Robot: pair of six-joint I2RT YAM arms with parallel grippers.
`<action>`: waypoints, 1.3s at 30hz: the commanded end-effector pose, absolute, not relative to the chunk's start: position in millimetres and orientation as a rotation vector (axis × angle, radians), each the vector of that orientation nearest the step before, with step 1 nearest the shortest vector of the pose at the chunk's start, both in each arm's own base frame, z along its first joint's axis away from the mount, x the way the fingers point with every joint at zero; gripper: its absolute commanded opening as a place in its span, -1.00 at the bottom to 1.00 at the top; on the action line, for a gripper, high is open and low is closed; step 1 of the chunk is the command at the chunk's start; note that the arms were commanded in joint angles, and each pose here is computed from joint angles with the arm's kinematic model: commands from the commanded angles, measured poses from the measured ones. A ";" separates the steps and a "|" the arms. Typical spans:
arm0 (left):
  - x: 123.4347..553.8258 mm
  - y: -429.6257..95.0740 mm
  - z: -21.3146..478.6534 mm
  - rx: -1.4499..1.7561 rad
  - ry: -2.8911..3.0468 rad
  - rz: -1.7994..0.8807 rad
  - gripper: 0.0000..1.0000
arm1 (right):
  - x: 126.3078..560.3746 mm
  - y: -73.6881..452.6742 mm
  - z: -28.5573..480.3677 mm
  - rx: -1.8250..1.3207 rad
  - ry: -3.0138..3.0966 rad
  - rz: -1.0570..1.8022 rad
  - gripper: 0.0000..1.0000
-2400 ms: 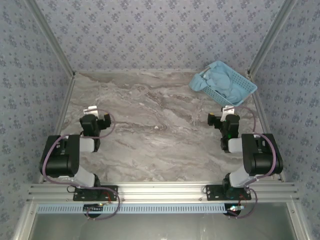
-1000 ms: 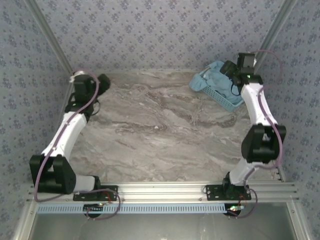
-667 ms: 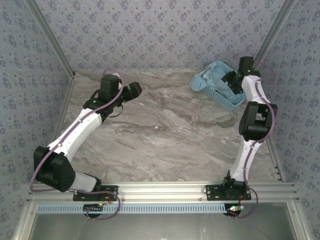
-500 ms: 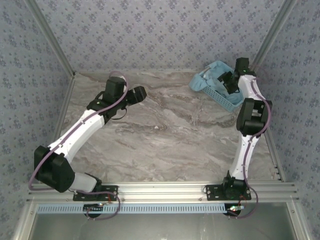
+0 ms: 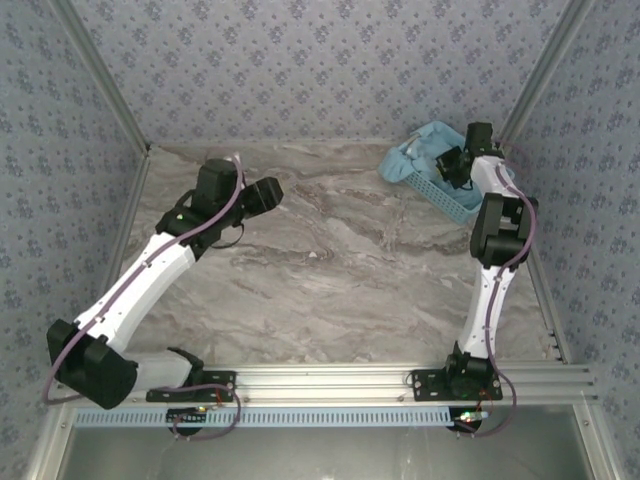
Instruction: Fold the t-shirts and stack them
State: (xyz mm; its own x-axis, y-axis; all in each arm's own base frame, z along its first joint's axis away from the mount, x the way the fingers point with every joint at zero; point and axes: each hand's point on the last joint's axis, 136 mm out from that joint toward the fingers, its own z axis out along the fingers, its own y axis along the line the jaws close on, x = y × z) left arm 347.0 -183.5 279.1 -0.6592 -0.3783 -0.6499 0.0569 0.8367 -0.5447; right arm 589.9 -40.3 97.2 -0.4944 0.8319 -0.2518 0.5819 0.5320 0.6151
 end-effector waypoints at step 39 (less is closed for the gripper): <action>257.5 -116.3 216.0 -0.245 2.368 -0.424 0.28 | 341.4 349.4 194.6 -0.216 2.523 1.025 -1.00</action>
